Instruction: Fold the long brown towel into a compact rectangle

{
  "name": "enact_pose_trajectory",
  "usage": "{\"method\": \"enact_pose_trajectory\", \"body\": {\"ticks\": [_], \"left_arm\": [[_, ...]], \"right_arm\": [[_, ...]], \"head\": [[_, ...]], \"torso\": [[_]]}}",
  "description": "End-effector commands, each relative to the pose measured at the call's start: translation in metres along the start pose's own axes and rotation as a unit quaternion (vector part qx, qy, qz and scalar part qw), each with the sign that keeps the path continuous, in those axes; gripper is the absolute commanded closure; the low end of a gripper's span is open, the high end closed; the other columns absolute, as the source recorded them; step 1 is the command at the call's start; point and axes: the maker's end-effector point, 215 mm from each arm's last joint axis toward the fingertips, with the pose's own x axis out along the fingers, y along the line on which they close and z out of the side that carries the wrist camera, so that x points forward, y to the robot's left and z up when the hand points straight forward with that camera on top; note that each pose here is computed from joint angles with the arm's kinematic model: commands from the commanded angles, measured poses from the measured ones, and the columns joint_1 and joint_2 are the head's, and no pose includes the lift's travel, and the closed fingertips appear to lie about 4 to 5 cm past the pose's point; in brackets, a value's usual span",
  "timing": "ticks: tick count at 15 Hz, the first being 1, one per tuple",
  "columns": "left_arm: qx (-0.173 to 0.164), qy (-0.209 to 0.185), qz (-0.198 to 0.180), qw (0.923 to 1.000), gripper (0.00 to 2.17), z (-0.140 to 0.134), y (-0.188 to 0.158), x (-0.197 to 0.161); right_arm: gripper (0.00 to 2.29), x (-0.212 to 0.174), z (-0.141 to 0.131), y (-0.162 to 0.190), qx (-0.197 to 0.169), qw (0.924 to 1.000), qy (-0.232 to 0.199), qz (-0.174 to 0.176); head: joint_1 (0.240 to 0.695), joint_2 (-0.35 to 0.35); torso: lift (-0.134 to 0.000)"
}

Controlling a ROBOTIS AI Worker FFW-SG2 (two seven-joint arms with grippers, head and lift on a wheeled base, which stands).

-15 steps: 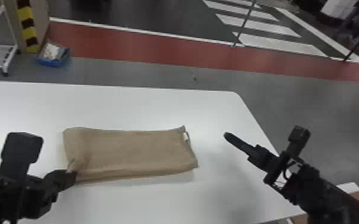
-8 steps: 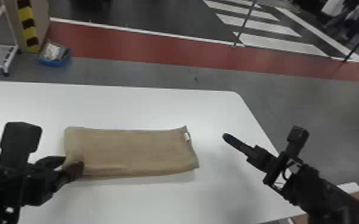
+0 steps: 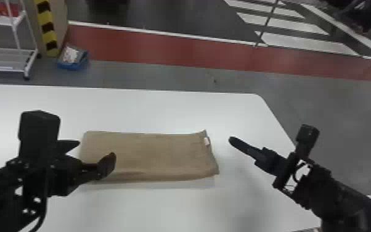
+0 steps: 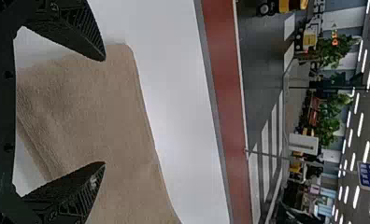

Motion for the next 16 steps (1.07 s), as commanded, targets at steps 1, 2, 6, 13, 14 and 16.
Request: {"method": "enact_pose_trajectory", "body": {"ticks": [1, 2, 6, 13, 14, 16], "left_arm": [[0.016, -0.042, -0.025, 0.9987, 0.27, 0.011, -0.028, 0.025], [0.018, -0.044, -0.038, 0.9981, 0.38, 0.009, -0.038, 0.034], [0.038, -0.028, -0.058, 0.9972, 1.46, -0.003, -0.057, 0.061], [0.041, 0.011, -0.046, 0.9980, 1.48, -0.027, -0.032, 0.075], [0.043, 0.014, -0.044, 0.9980, 1.48, -0.029, -0.031, 0.076], [0.046, 0.014, -0.043, 0.9979, 1.48, -0.028, -0.028, 0.077]], "right_arm": [[0.07, 0.021, -0.008, 0.027, -0.015, 0.9997, 0.013, 0.010], [0.09, 0.030, -0.011, 0.037, -0.025, 0.9994, 0.020, 0.011], [0.20, 0.055, -0.043, 0.059, -0.063, 0.9943, 0.084, -0.018], [0.21, 0.068, -0.047, 0.065, -0.094, 0.9860, 0.126, -0.056], [0.22, 0.069, -0.052, 0.065, -0.092, 0.9846, 0.136, -0.058], [0.22, 0.073, -0.058, 0.063, -0.085, 0.9827, 0.153, -0.061]], "head": [[0.695, -0.295], [0.695, -0.298], [0.695, -0.293], [0.695, -0.252], [0.695, -0.248], [0.695, -0.241]], "torso": [[-0.123], [-0.123], [-0.123], [-0.123], [-0.123], [-0.123]]}}
